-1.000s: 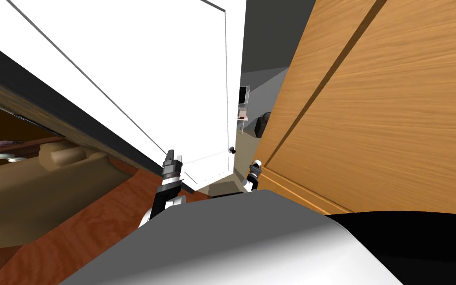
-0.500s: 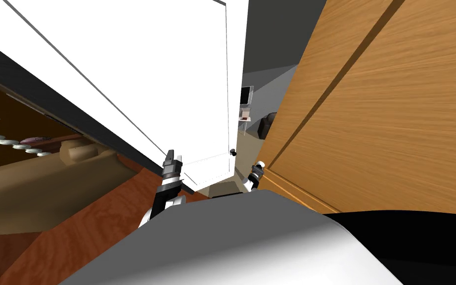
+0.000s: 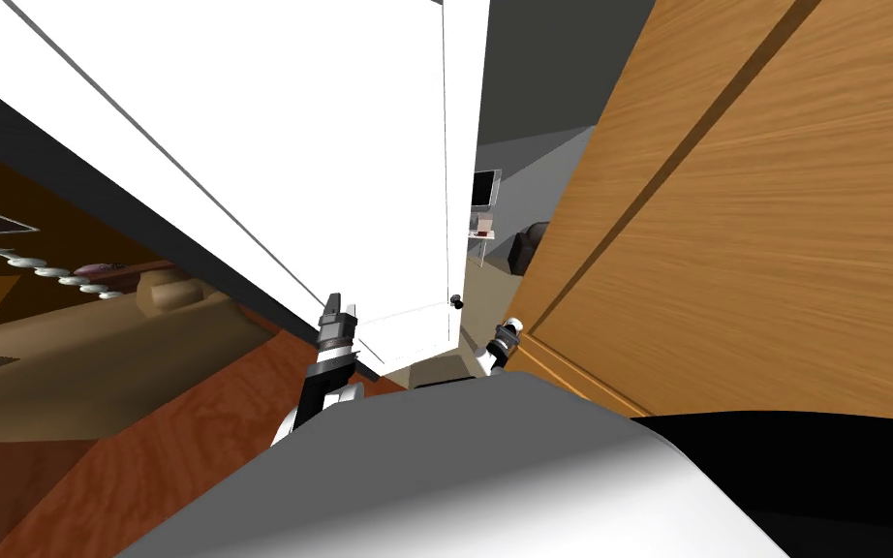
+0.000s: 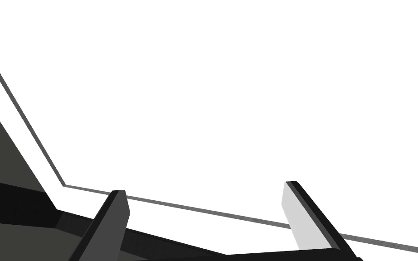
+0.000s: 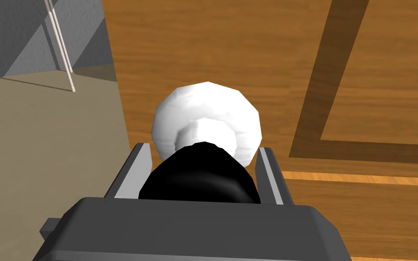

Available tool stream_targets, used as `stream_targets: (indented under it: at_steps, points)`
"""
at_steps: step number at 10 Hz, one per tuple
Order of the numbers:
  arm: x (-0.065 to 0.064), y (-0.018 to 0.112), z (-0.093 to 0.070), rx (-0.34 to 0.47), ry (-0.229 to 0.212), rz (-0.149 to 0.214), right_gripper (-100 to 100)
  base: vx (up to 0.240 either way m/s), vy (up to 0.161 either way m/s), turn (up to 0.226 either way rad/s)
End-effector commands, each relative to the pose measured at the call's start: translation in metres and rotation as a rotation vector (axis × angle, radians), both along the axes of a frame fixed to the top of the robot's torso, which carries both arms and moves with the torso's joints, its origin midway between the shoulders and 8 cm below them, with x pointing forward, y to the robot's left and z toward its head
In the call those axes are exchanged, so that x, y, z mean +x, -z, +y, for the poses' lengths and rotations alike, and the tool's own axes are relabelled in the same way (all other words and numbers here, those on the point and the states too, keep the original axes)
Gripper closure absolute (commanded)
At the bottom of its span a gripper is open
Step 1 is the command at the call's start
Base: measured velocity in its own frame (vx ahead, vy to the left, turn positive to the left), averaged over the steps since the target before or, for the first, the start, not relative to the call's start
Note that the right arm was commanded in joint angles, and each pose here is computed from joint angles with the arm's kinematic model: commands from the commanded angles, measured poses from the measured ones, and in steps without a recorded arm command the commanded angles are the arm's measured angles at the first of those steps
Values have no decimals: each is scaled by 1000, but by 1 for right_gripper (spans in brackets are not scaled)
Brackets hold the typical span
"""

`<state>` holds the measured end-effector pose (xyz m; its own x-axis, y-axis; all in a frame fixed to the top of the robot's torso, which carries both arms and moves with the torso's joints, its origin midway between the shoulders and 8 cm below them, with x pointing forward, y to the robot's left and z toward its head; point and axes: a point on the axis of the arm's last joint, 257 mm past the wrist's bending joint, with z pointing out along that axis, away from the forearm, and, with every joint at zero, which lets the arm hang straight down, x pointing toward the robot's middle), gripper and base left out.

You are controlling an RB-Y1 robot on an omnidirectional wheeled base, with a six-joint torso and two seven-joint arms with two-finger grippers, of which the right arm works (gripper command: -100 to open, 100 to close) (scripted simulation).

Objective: Push the door open

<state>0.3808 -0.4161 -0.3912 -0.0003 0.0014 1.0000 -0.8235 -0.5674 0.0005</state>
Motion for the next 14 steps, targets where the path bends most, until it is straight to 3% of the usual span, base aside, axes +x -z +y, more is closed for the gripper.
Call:
stream_targets:
  at_steps: [1,4,7,10,14]
  points:
    - [-5,-4,-9,-10,22,-7,100,2,-158,86]
    - [-13,-7,-20,-20,63,-14,100,16,-170,59]
    - [-13,-7,-20,-20,63,-14,100,4,-26,-2]
    - [-24,-10,-33,-28,119,-24,100,-1,-89,65]
    - [-24,-10,-33,-28,119,-24,100,15,-43,0]
